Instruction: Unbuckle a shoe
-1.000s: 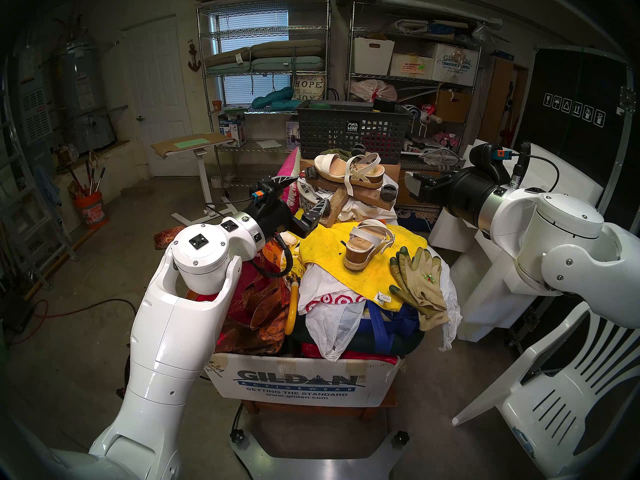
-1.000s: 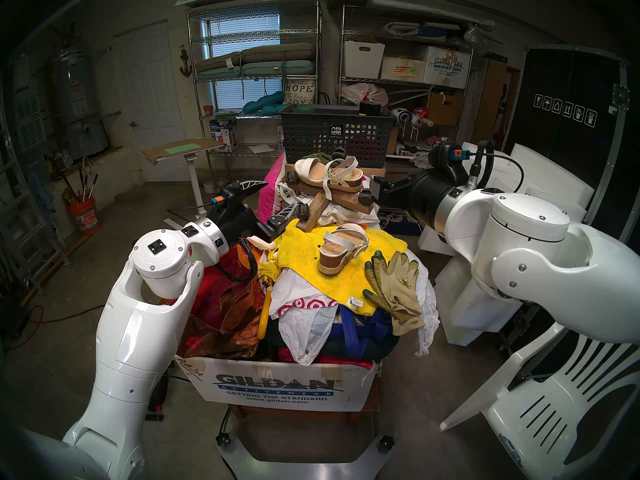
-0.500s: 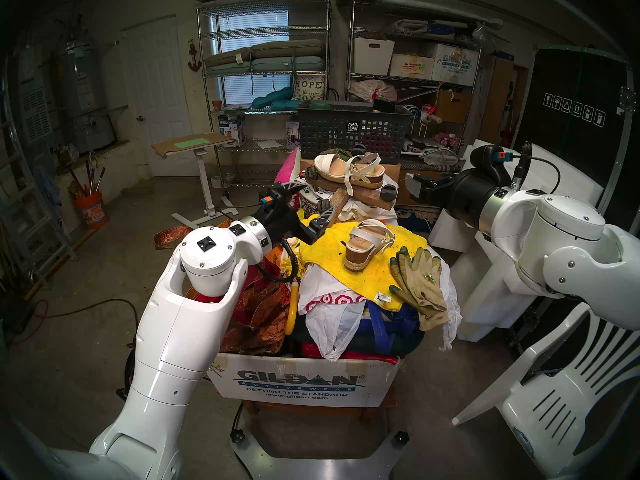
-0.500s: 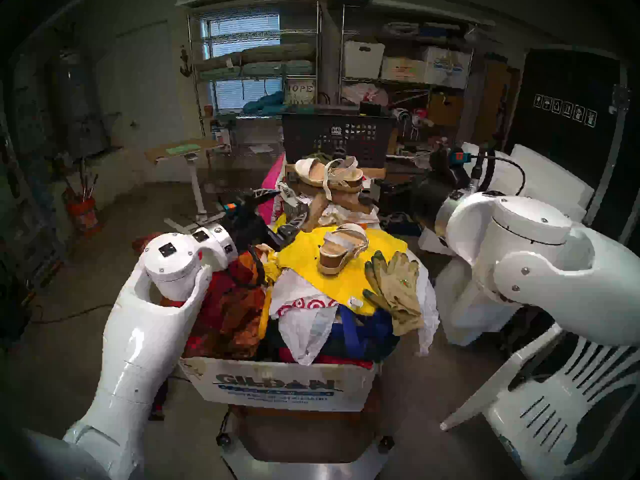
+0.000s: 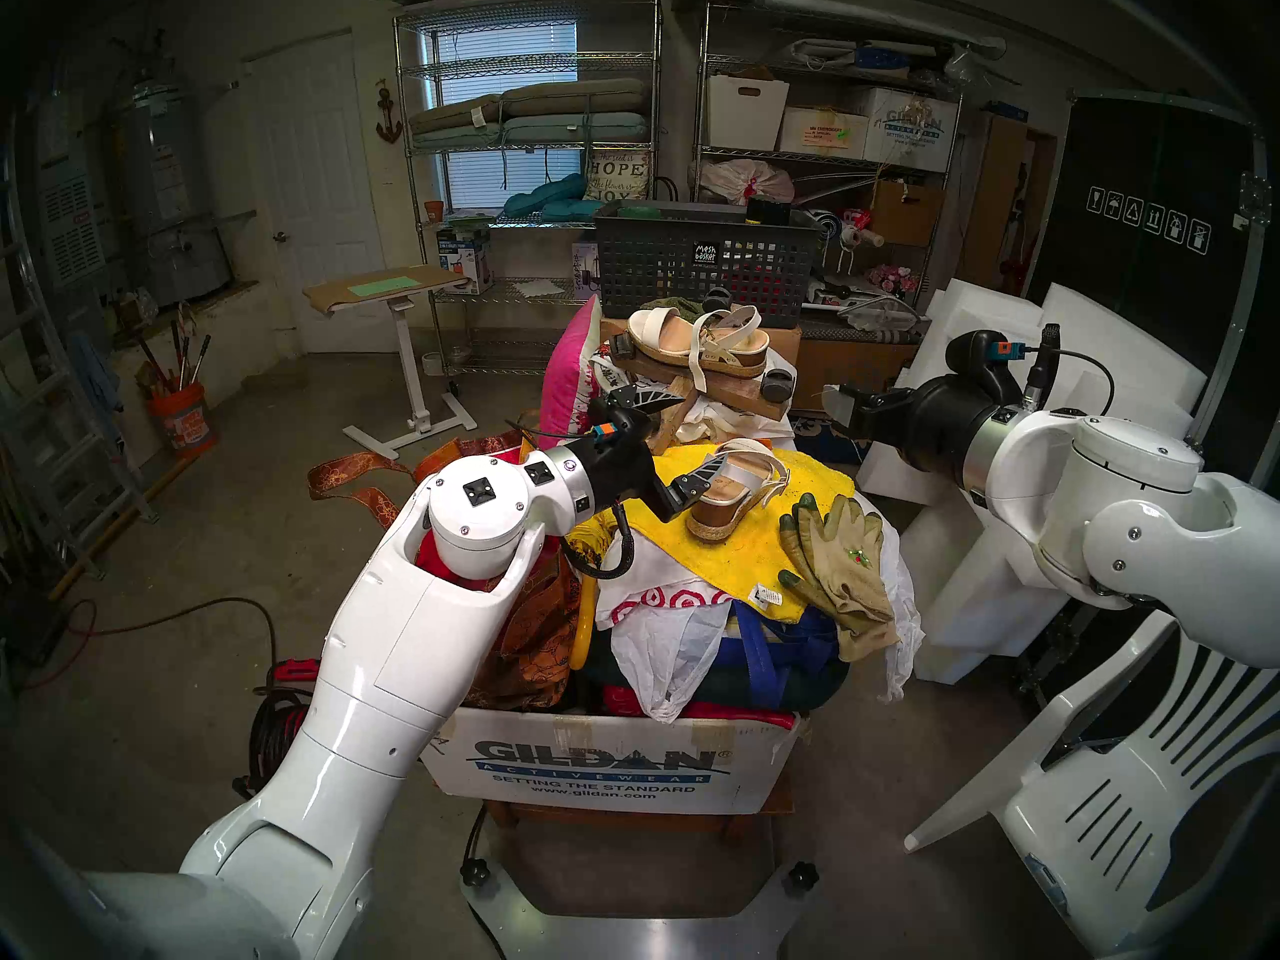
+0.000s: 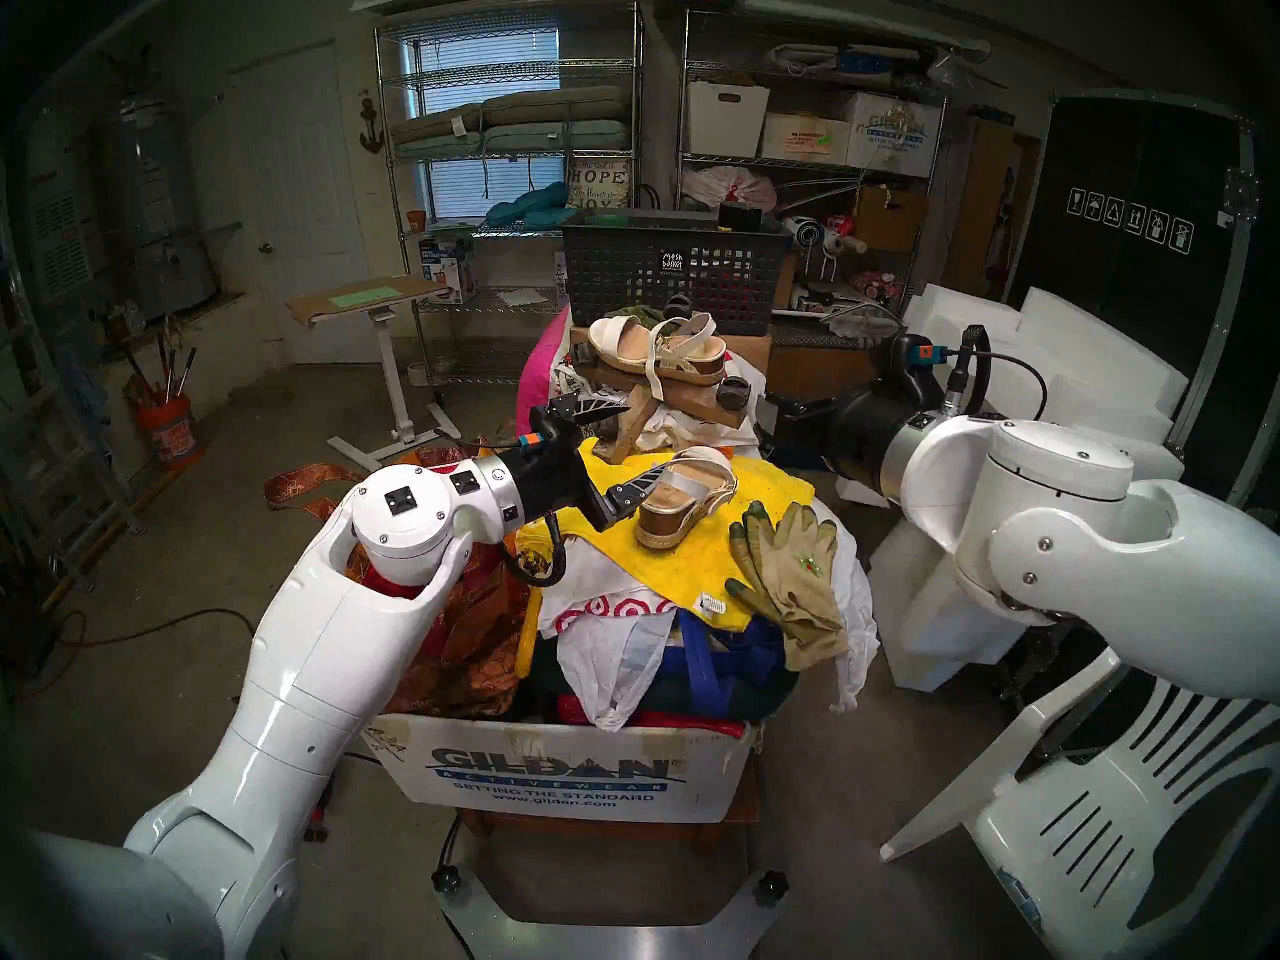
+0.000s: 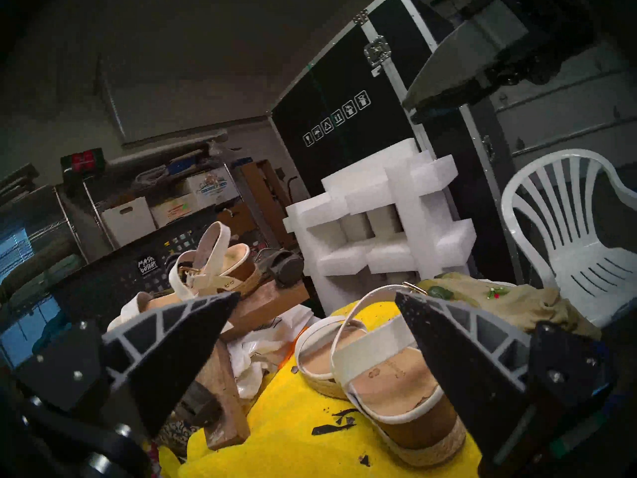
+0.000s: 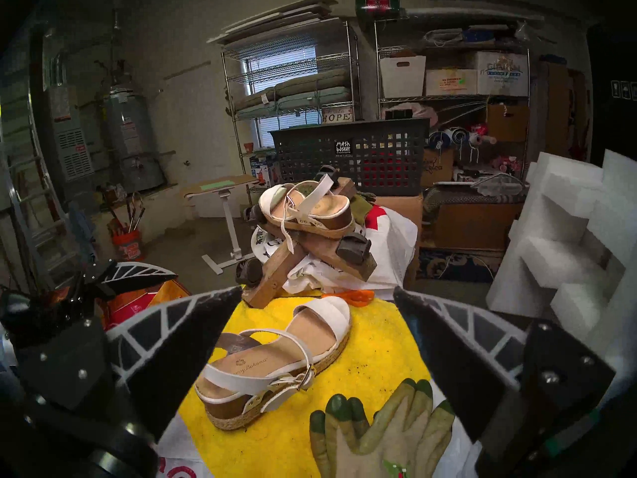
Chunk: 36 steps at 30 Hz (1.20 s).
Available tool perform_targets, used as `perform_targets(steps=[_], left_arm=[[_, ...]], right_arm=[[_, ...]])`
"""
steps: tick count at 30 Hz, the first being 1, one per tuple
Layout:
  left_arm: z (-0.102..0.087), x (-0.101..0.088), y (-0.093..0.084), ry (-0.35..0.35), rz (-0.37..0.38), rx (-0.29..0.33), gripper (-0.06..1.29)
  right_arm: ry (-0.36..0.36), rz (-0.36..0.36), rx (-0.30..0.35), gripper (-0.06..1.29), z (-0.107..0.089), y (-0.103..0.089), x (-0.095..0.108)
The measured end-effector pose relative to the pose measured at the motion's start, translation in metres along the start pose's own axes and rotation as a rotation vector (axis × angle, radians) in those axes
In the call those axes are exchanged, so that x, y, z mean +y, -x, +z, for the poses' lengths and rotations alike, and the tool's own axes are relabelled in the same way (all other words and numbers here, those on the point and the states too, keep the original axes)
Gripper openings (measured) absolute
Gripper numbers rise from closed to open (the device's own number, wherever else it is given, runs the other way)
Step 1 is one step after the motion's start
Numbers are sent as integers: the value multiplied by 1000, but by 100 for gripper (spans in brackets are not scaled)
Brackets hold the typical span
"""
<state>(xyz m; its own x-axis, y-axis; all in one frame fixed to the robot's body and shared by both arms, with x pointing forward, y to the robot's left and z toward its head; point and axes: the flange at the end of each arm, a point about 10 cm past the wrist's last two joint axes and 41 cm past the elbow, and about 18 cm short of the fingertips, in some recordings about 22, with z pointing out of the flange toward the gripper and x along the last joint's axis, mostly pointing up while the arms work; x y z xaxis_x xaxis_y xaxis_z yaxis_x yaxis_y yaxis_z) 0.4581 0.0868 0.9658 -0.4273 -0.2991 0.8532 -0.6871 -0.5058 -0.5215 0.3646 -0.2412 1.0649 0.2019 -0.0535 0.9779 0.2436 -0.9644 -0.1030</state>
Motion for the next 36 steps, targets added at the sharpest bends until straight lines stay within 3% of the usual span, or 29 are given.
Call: perform_targets(steps=[10,16,20,26,36], left_arm=[[3,-11,1,119,189,24,125],[5,-16,-4,169,266,41,125],[6,-20,-9,178,301,55,125],[8,-25,-13,141,286,79,125],[2,-32,-5,36,140,59,125]], right_arm=[[-64,-8,-75,122,5,14,8],[-84,-72,-142,122,6,21,11],[-102,-166,-196,122,6,29,9],[-118,-307,-254,122,11,37,-2],[-130,-348,-291,122,14,42,-20]])
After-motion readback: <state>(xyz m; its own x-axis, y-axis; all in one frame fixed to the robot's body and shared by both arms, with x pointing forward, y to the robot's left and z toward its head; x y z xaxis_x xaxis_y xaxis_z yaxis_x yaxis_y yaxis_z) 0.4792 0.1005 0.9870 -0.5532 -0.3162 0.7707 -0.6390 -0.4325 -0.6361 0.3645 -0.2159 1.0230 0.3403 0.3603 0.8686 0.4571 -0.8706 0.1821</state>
